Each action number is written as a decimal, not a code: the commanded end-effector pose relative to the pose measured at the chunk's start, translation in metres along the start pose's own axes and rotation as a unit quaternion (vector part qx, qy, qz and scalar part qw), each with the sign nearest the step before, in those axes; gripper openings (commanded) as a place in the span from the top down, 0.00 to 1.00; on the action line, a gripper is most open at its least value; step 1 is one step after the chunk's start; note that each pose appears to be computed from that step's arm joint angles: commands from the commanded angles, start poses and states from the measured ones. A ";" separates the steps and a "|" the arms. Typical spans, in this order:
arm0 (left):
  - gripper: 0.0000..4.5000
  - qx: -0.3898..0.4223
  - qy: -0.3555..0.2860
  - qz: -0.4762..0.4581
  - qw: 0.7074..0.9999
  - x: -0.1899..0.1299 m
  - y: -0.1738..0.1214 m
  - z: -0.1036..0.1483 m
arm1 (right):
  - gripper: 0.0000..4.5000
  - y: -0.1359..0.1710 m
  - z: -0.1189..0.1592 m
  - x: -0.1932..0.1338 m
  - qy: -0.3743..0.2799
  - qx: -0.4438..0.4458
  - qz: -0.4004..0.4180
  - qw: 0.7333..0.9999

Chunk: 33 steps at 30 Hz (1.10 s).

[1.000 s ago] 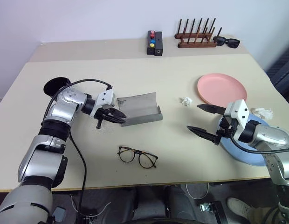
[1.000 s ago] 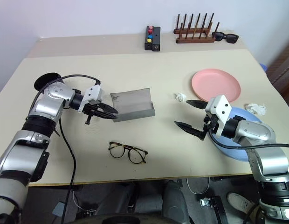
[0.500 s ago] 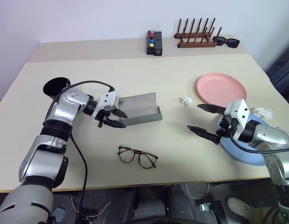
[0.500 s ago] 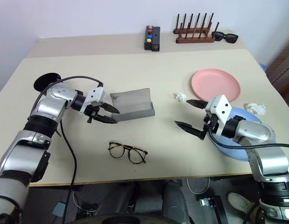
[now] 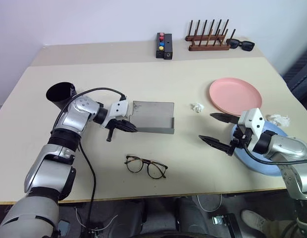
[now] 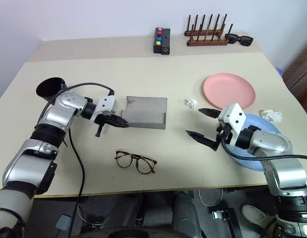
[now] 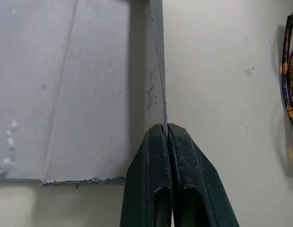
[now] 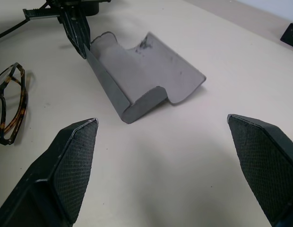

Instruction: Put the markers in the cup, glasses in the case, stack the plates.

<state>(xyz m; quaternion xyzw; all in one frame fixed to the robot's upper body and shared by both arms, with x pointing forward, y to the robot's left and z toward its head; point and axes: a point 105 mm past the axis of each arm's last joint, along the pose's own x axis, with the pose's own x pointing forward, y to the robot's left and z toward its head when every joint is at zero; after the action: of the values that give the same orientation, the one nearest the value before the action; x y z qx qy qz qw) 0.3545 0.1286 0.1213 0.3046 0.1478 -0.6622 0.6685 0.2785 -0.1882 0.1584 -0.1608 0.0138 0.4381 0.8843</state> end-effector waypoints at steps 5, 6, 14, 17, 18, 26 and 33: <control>0.99 -0.032 -0.084 0.100 0.991 -0.007 0.014 0.009 | 0.00 -0.002 0.015 -0.003 -0.021 -0.024 -0.007 0.999; 0.99 -0.046 -0.087 0.103 0.990 -0.010 0.015 0.010 | 0.00 -0.002 0.015 -0.003 -0.020 -0.024 -0.007 0.999; 0.99 -0.090 -0.156 0.079 0.980 -0.023 -0.003 0.027 | 0.00 -0.004 0.013 -0.003 -0.018 -0.021 -0.005 1.000; 0.99 -0.088 -0.166 0.061 0.980 -0.018 -0.016 0.031 | 0.00 -0.004 0.012 -0.003 -0.017 -0.018 -0.001 1.000; 0.99 -0.086 -0.162 0.055 0.981 -0.017 -0.021 0.031 | 0.00 -0.004 0.012 -0.003 -0.016 -0.017 0.000 1.000; 0.99 -0.061 -0.106 0.013 0.992 -0.019 -0.045 0.017 | 0.00 -0.005 0.015 -0.003 -0.016 -0.020 0.003 1.000; 0.99 -0.046 -0.076 0.011 0.996 -0.027 -0.039 0.008 | 0.00 -0.003 0.014 -0.001 -0.018 -0.019 0.005 1.000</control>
<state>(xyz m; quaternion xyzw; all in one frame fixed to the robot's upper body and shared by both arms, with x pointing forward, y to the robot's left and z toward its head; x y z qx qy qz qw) 0.3099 0.1472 0.1252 0.2028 0.1409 -0.6668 0.7031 0.2794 -0.1880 0.1610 -0.1602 0.0117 0.4457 0.8807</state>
